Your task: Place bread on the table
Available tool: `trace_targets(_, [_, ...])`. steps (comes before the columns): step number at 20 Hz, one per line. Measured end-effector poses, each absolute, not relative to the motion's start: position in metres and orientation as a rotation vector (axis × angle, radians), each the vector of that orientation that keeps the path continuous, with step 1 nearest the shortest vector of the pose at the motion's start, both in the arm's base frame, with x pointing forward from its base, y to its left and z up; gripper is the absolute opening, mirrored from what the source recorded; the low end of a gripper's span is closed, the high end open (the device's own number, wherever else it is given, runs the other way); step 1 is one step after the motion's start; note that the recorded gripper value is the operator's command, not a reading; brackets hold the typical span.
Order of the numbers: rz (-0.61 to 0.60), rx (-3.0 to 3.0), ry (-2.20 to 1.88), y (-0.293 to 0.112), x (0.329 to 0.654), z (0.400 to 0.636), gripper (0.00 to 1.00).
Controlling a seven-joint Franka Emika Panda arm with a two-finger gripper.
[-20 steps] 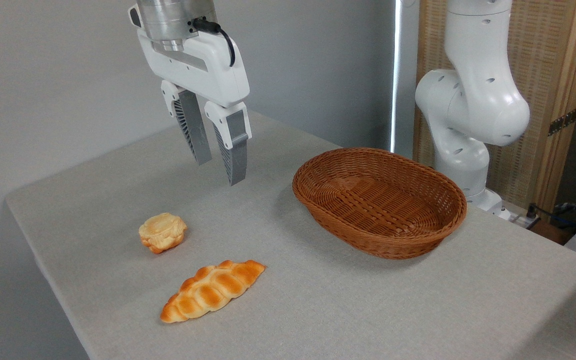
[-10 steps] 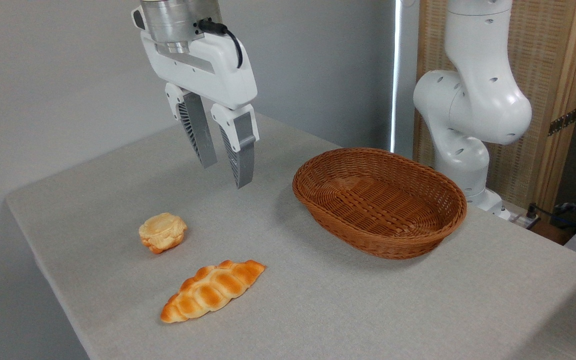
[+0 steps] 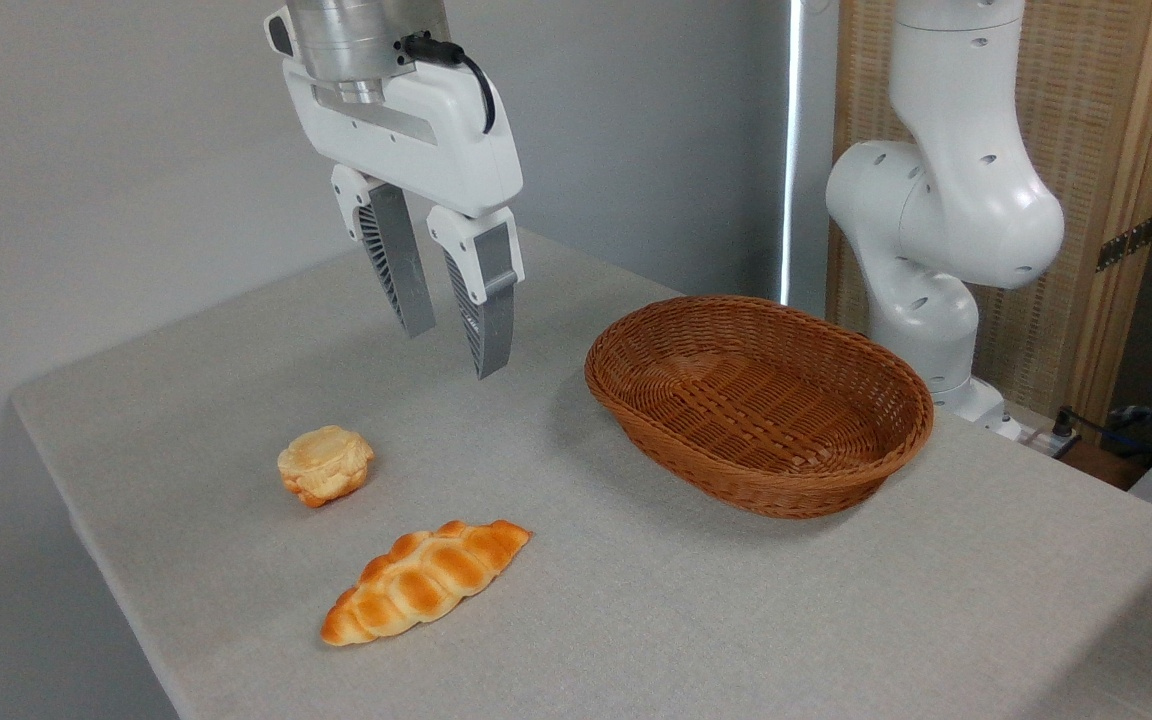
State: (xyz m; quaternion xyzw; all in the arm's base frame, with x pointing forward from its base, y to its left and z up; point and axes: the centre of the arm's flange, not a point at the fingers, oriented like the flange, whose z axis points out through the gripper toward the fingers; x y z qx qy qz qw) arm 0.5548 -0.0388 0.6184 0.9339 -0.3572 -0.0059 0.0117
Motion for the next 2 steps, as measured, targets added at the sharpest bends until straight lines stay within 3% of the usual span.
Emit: trace_targets(2, [-0.018, 2.913, -1.112, -0.0380, 0.5549, 0.6184, 1.00])
